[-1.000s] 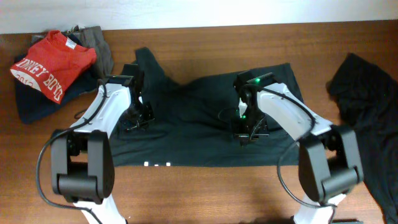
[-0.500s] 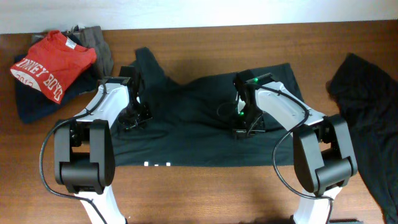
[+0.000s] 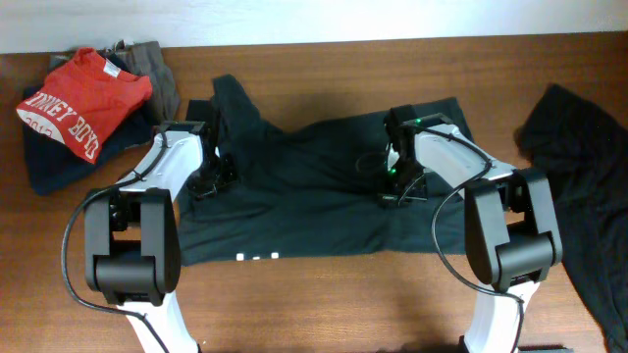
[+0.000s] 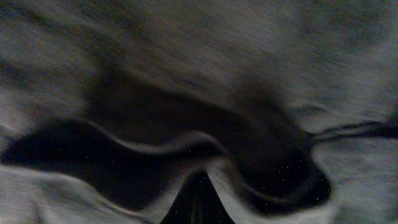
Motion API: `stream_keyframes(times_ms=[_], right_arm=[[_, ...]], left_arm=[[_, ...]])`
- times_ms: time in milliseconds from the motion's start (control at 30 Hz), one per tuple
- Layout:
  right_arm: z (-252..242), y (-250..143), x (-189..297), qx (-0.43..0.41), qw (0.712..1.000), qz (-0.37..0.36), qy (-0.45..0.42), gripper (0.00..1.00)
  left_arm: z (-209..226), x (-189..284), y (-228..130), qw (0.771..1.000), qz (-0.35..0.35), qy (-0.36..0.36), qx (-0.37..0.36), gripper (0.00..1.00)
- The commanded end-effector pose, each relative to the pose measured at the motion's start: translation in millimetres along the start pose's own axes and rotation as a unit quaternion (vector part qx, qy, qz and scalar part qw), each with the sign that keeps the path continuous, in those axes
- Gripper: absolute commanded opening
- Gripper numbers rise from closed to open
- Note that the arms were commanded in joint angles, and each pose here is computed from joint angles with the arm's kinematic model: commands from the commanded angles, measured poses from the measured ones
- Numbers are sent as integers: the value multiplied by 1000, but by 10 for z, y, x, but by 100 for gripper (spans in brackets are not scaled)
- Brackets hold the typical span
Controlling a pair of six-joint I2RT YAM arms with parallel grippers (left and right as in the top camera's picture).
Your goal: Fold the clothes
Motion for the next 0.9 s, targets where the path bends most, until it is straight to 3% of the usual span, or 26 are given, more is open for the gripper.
stream_keyframes(times_ms=[0,333,533,600,633,667,700,800,833,867], right_arm=[[-402,266,18,-25,997,-44,-59,4],[-401,248,196,-21,997,-44,-59,4],[-273,278,696,-10,997,-64,-52,6],[-242,284,864,-9,996,-71,-51,16],[-264,276,997,-10,995,-73,-65,49],[-301,265,1063,-11,994,-73,-79,72],[-339,253,1094,-11,993,-73,-92,76],[-418,176,1097,-14,992,-57,-113,74],[-440,136,1034,-14,992,-47,-117,56],[-451,118,995,-14,992,-42,-119,46]], left_arm=[[175,-35,77,1000,-8,22,-3,1],[394,34,160,999,-11,32,22,1],[365,479,234,999,-24,34,20,1],[361,664,286,998,-44,38,20,0],[309,843,306,997,-61,32,17,1],[270,937,282,997,-65,25,19,0],[226,993,244,998,-63,14,18,1],[-11,1056,11,999,-21,-44,5,1],[-172,996,-196,997,21,-70,-13,1],[-235,945,-290,996,37,-74,-26,1]])
Point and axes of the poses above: each gripper's point midway between its finger pads, its own x axis back along the fingers, its own z axis along the line the jaws close on, y = z × x, the point moved 1 cm from there along x, back along the fingers, and after that the axes turned 5 degrees about -x, right-handed, at the moved point
